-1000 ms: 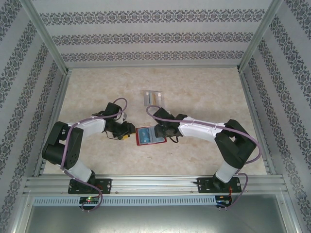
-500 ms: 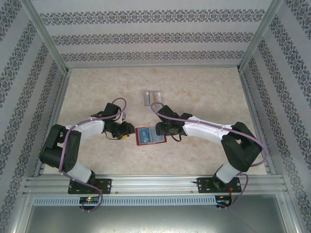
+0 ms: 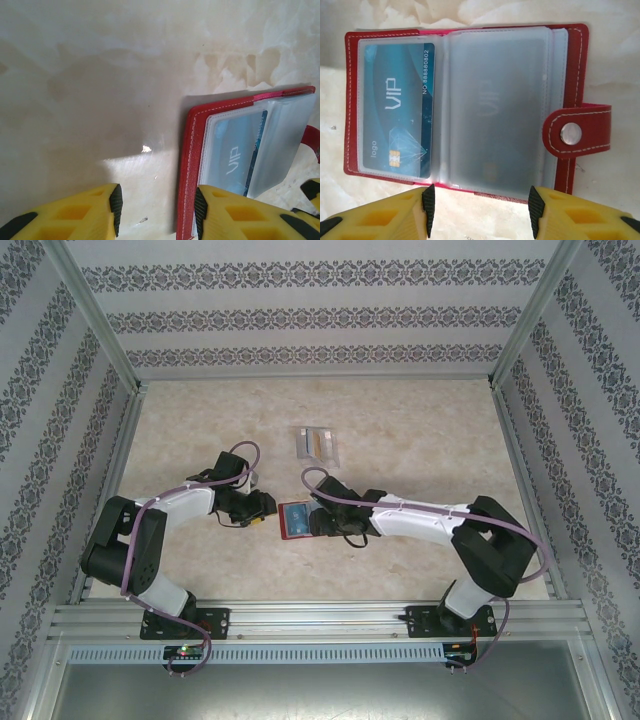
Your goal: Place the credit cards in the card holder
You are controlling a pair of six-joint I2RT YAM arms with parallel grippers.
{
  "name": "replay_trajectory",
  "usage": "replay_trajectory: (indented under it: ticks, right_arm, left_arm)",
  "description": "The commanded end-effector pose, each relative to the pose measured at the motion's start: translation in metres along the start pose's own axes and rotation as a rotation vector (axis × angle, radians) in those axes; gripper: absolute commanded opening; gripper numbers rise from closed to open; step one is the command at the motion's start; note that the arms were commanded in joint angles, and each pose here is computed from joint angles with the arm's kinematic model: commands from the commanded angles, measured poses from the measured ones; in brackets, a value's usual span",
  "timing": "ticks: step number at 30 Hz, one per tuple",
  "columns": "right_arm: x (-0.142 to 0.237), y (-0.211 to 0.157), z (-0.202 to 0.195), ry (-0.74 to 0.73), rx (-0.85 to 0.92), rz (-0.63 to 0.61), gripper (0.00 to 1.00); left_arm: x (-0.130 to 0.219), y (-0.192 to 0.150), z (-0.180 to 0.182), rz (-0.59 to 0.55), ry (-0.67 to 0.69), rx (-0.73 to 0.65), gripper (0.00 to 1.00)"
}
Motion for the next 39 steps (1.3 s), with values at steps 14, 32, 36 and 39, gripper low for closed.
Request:
replay_trajectory:
  ticks: [14,32,36,39]
  right_arm:
    - [-0.026,0.008,0.001,-0.015,-0.005,0.021,0.56]
    - [-0.027,0.014,0.052,0.306,0.023,0.092,0.55]
    - [-0.025,0.014,0.068,0.396,0.064,0.122,0.55]
    - [-0.027,0.013,0.078,0.442,0.083,0.153,0.55]
  left_arm:
    - [0.006,0.005,-0.009,-0.038,-0.008,-0.046,0.45]
    - [0.002,0.009,-0.007,-0.047,-0.018,-0.015,0.45]
    - [0.007,0.011,-0.006,-0.070,-0.010,-0.005,0.45]
    - [0.012,0.014,-0.002,-0.081,0.003,0.027,0.45]
Point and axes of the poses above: each hand's point on the last joint's axis, 136 mm out from that joint toward the fingers, its own x axis back along the fingers, its own z axis along the line the jaws close on, y = z × x, the point moved 4 cm from there along x, back along the fingers, and after that the axes turned 9 degrees about -x, right-handed, at the moved point
